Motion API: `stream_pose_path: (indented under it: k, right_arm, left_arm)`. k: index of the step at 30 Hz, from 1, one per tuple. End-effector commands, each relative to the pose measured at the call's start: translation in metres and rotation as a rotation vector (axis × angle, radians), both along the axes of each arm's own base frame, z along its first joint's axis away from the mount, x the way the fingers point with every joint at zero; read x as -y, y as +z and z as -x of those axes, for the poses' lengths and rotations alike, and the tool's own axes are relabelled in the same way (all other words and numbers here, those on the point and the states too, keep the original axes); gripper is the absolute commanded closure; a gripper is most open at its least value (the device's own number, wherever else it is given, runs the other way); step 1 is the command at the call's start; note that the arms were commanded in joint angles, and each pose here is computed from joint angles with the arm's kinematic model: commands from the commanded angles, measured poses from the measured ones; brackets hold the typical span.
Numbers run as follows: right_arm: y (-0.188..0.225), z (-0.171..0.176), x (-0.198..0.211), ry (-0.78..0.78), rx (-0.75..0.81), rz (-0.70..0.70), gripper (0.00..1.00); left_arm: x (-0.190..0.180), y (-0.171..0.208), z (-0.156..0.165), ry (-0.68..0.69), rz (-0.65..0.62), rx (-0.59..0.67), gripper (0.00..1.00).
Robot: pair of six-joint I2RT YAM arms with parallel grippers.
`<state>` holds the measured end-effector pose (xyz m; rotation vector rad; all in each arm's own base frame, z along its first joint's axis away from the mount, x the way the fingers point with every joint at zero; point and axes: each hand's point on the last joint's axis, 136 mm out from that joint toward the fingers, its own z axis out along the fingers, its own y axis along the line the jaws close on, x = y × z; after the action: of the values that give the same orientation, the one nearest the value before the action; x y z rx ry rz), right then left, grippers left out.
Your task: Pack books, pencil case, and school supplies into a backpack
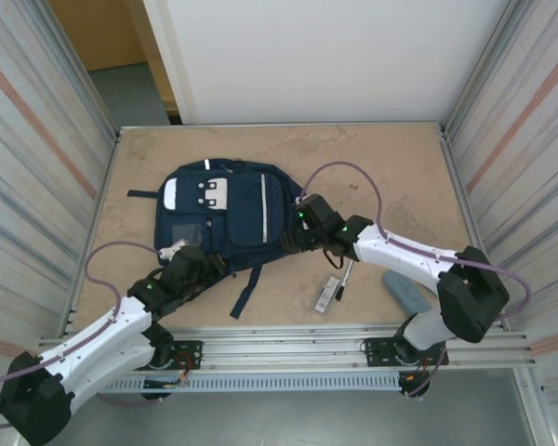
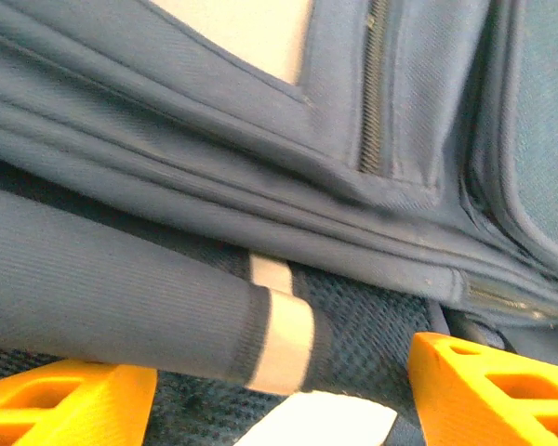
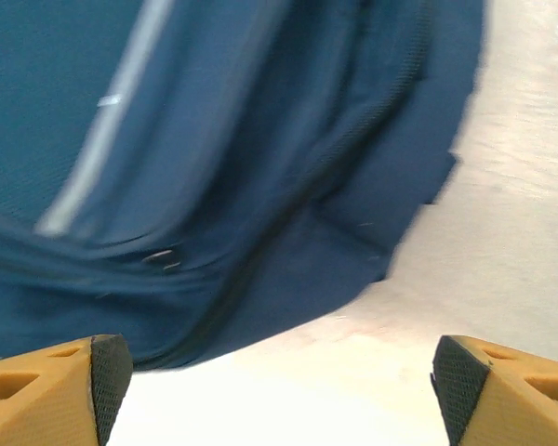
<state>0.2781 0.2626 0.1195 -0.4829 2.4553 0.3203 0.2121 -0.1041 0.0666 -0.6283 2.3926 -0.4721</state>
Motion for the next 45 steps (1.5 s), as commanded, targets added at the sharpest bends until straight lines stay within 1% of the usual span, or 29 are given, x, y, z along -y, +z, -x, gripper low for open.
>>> stream_pose_path:
  k: [1,4,5,7,8,9,10,12,13,16,18,19,21,24,27,28,29,32,34,36,38,40,42,43,45]
  right_arm:
    - [-0.007,0.025,-0.007,0.017,-0.007,0.031,0.14]
    - [-0.018,0.054,-0.037,0.100,-0.078,-0.041,0.15]
    - [-0.020,0.067,-0.050,0.138,-0.118,-0.072,0.16]
    - [-0.019,0.086,-0.070,0.163,-0.188,-0.120,0.15]
    - [-0.018,0.094,-0.081,0.159,-0.237,-0.155,0.15]
    - [-0.016,0.102,-0.092,0.154,-0.280,-0.201,0.16]
    - [-0.016,0.106,-0.099,0.140,-0.304,-0.231,0.16]
    - [-0.018,0.109,-0.113,0.092,-0.343,-0.296,0.18]
    - [-0.021,0.106,-0.116,0.073,-0.344,-0.306,0.19]
    - [-0.032,0.089,-0.117,0.031,-0.348,-0.278,0.18]
    - [-0.037,0.079,-0.116,0.030,-0.408,-0.259,0.17]
    - [-0.038,0.074,-0.114,0.029,-0.419,-0.257,0.17]
    - [-0.035,0.065,-0.108,0.061,-0.367,-0.239,0.19]
    - [-0.035,0.051,-0.097,0.093,-0.282,-0.178,0.21]
    - [-0.034,0.040,-0.091,0.131,-0.215,-0.142,0.24]
    - [-0.030,0.045,-0.096,0.179,-0.207,-0.152,0.29]
    - [-0.023,0.052,-0.101,0.226,-0.184,-0.156,0.31]
    - [-0.003,0.077,-0.111,0.309,-0.072,-0.137,0.32]
    - [0.002,0.089,-0.111,0.286,-0.059,-0.131,0.34]
    - [0.006,0.101,-0.116,0.283,-0.044,-0.157,0.37]
    - [0.011,0.108,-0.123,0.289,0.038,-0.147,0.39]
    - [0.012,0.101,-0.124,0.227,0.084,-0.116,0.39]
    - [0.013,0.086,-0.118,0.079,0.078,-0.088,0.39]
    - [0.014,0.080,-0.111,-0.021,0.049,-0.076,0.40]
    - [0.016,0.082,-0.112,-0.118,0.000,-0.106,0.43]
  left_arm:
    - [-0.019,0.001,-0.005,0.095,-0.067,0.018,0.23]
    - [-0.024,-0.003,-0.007,0.138,-0.099,-0.005,0.15]
    - [-0.022,-0.004,-0.010,0.139,-0.098,-0.003,0.14]
    - [-0.014,-0.004,-0.019,0.114,-0.093,0.017,0.19]
    - [-0.011,-0.003,-0.023,0.092,-0.116,0.017,0.22]
    - [-0.013,-0.003,-0.024,0.089,-0.156,-0.004,0.26]
    - [-0.016,-0.004,-0.024,0.091,-0.188,-0.027,0.34]
    - [-0.015,-0.002,-0.026,0.073,-0.232,-0.061,0.56]
    - [-0.011,-0.001,-0.028,0.053,-0.229,-0.063,0.62]
    - [0.001,0.003,-0.030,-0.006,-0.197,-0.055,0.77]
    - [0.008,0.005,-0.027,-0.032,-0.150,-0.046,0.87]
    - [0.012,0.006,-0.026,-0.047,-0.122,-0.040,0.89]
    - [0.024,0.015,-0.025,-0.093,-0.049,-0.009,0.95]
    - [0.024,0.026,-0.021,-0.107,-0.032,0.014,0.99]
    - [0.016,0.036,-0.017,-0.081,-0.028,0.040,1.00]
    - [0.017,0.041,-0.016,-0.077,-0.005,0.050,1.00]
    - [0.019,0.046,-0.015,-0.078,0.025,0.058,1.00]
    - [0.029,0.058,-0.010,-0.087,0.119,0.058,1.00]
    - [0.032,0.066,-0.008,-0.081,0.158,0.055,1.00]
    - [0.035,0.073,-0.008,-0.079,0.185,0.055,1.00]
    - [0.037,0.076,-0.007,-0.072,0.208,0.043,1.00]
    - [0.039,0.077,-0.007,-0.060,0.229,0.025,1.00]
    - [0.037,0.075,-0.005,-0.017,0.238,-0.017,1.00]
    - [0.036,0.075,-0.004,-0.002,0.240,-0.036,1.00]
    - [0.037,0.076,-0.003,0.011,0.243,-0.062,1.00]
